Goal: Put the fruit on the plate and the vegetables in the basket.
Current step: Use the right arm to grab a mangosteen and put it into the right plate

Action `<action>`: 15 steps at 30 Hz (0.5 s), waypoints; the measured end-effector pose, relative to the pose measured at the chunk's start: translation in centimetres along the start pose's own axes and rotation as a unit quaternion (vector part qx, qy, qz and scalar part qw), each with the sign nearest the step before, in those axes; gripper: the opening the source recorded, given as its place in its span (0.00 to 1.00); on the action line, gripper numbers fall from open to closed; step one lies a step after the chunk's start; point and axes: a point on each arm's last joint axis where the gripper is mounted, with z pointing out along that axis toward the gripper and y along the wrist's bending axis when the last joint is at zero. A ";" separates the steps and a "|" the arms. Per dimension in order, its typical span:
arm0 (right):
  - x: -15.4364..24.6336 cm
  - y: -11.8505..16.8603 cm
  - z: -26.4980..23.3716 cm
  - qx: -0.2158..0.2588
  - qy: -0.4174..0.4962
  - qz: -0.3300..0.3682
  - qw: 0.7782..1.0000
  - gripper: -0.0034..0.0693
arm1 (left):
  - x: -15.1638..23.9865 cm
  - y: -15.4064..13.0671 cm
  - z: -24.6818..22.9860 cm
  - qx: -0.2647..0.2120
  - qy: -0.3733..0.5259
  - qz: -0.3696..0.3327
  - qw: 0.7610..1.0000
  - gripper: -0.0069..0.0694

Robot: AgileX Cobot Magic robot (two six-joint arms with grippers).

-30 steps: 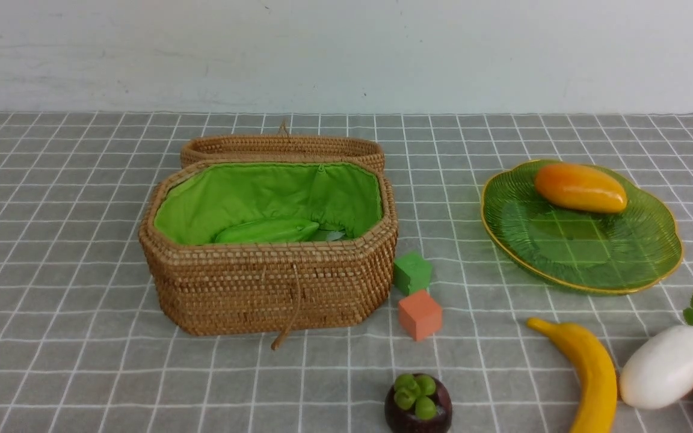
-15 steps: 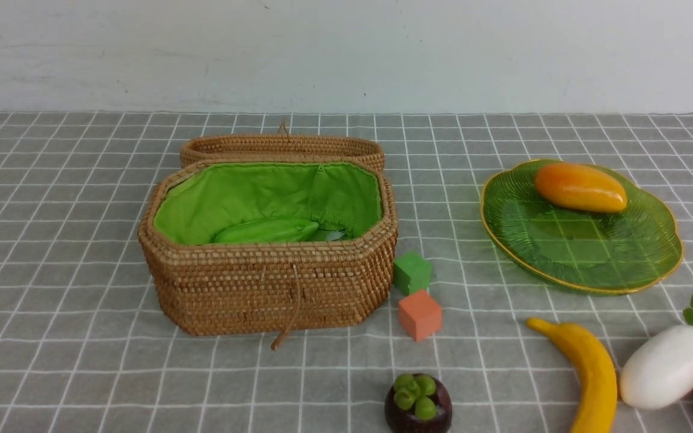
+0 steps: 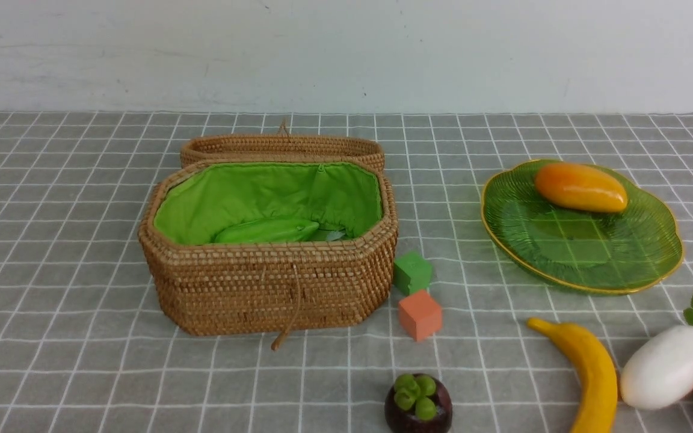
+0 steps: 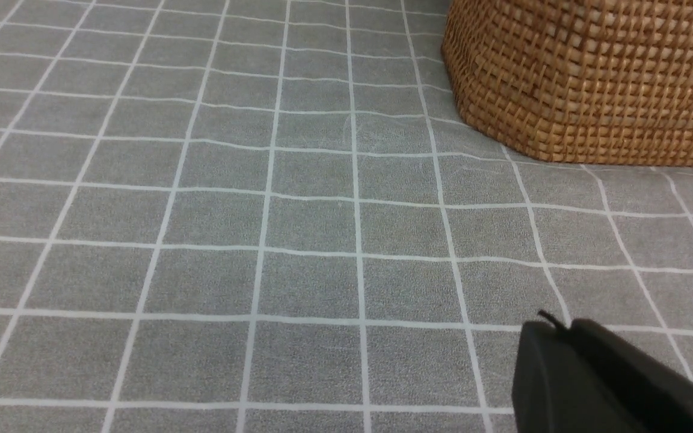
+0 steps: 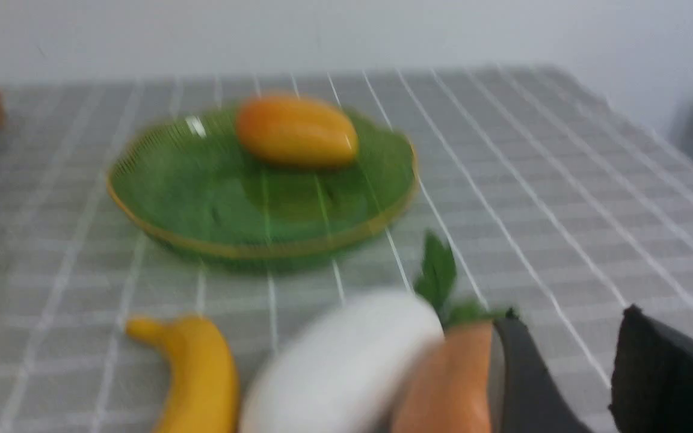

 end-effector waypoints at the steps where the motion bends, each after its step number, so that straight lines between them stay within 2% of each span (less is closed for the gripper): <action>1: -0.6 0.2 0.0 -0.011 -0.035 -0.002 0.999 0.38 | 0.0 0.0 0.0 0.000 0.000 0.000 1.000 0.12; 4: -2.3 0.8 -0.3 -0.042 -0.128 -0.014 0.991 0.38 | 0.0 0.0 0.0 0.000 0.000 0.001 1.000 0.12; 10: -4.3 1.7 -1.3 -0.088 -0.248 -0.029 0.964 0.38 | 0.0 0.0 0.0 0.000 0.000 0.001 1.000 0.12; 13: -5.2 1.9 -1.9 -0.115 -0.297 0.013 0.948 0.38 | 0.0 0.0 0.0 0.000 0.000 0.001 1.000 0.13; 15: -6.1 1.7 -2.2 -0.126 -0.312 0.076 0.939 0.38 | 0.0 0.0 0.0 0.000 0.000 0.001 1.000 0.13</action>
